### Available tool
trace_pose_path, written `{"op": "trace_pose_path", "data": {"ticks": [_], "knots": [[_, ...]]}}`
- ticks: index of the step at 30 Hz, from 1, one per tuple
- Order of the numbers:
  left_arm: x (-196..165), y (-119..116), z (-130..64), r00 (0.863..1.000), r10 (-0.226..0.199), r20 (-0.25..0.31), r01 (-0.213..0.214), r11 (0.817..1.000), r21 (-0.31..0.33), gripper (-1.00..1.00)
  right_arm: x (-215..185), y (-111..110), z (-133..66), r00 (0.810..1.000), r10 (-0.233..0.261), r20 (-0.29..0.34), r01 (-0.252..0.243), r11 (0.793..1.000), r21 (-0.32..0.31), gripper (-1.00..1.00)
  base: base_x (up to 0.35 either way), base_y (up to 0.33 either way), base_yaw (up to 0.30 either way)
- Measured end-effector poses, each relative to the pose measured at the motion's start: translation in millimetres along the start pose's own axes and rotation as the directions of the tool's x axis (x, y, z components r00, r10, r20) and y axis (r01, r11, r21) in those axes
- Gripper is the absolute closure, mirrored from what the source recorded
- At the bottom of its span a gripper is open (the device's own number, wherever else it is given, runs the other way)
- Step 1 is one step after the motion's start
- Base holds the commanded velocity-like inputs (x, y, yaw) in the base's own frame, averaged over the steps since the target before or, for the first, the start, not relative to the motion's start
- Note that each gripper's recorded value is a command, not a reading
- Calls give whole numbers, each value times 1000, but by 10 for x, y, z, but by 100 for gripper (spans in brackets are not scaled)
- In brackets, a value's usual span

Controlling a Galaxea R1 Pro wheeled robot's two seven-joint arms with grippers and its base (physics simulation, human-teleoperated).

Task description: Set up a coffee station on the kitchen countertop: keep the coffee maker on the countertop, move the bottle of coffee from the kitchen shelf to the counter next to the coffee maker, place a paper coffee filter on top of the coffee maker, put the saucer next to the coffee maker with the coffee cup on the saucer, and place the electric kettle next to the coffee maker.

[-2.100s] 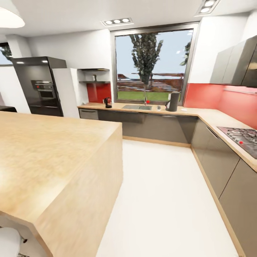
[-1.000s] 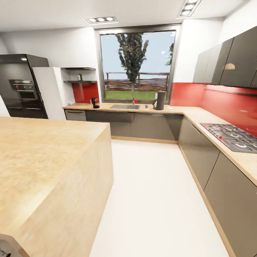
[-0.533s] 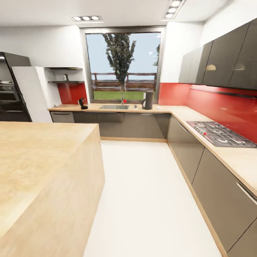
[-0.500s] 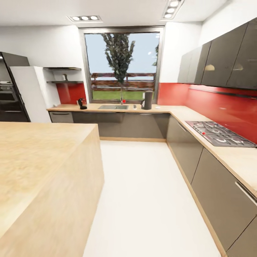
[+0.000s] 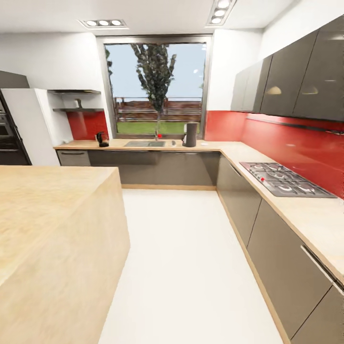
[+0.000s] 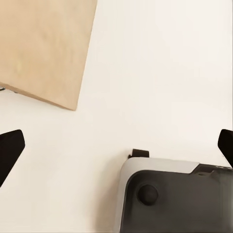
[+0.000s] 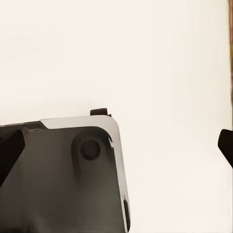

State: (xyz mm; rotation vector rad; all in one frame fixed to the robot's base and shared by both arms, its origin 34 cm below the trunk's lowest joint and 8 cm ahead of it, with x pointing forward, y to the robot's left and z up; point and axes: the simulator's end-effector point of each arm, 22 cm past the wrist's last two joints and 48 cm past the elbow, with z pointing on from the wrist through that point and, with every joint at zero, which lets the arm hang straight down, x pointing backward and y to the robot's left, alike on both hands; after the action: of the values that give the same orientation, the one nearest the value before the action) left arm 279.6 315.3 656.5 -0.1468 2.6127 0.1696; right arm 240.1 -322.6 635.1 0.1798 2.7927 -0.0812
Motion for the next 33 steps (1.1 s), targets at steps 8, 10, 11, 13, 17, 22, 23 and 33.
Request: {"op": "trace_pose_path", "data": {"ticks": [8, 10, 11, 13, 17, 22, 23, 33], "knots": [[0, 8, 0, 1000, 1, -1, -1, 1000, -1, -100, -2, 9, -1, 1000, -6, 1, 6, 1000, -2, -100, 170, -273, 0], [0, 9, 0, 1000, 1, -1, -1, 1000, -1, -100, -2, 10, -1, 1000, -6, 1, 6, 1000, -2, -100, 243, -239, 0], [-1, 10, 0, 1000, 1, -1, -1, 1000, -1, -100, -1, 15, -1, 1000, -6, 1, 6, 1000, -3, -100, 254, -230, 0], [-1, 10, 0, 1000, 1, -1, -1, 1000, -1, -100, 1, 24, -1, 1000, -7, 1, 7, 1000, -4, -100, 265, -217, 0], [-2, 20, 0, 1000, 2, 0, -2, 1000, -2, -100, 2, 30, -1, 1000, -7, 1, 7, 1000, -5, -100, 284, -187, 0], [-2, 22, 0, 1000, 2, 0, -2, 1000, -2, -100, 0, 33, -1, 1000, -7, 2, 7, 1000, -5, -100, 303, -142, 0], [-2, 22, 0, 1000, 2, 0, -2, 1000, -2, -100, 0, 32, -1, 1000, -7, 2, 7, 1000, -5, -100, 310, -127, 0], [4, 30, 0, 1000, 1, -2, -1, 1000, -3, -100, 1, 23, -1, 1000, -10, 2, 10, 1000, -1, -100, 312, -122, 0]]}}
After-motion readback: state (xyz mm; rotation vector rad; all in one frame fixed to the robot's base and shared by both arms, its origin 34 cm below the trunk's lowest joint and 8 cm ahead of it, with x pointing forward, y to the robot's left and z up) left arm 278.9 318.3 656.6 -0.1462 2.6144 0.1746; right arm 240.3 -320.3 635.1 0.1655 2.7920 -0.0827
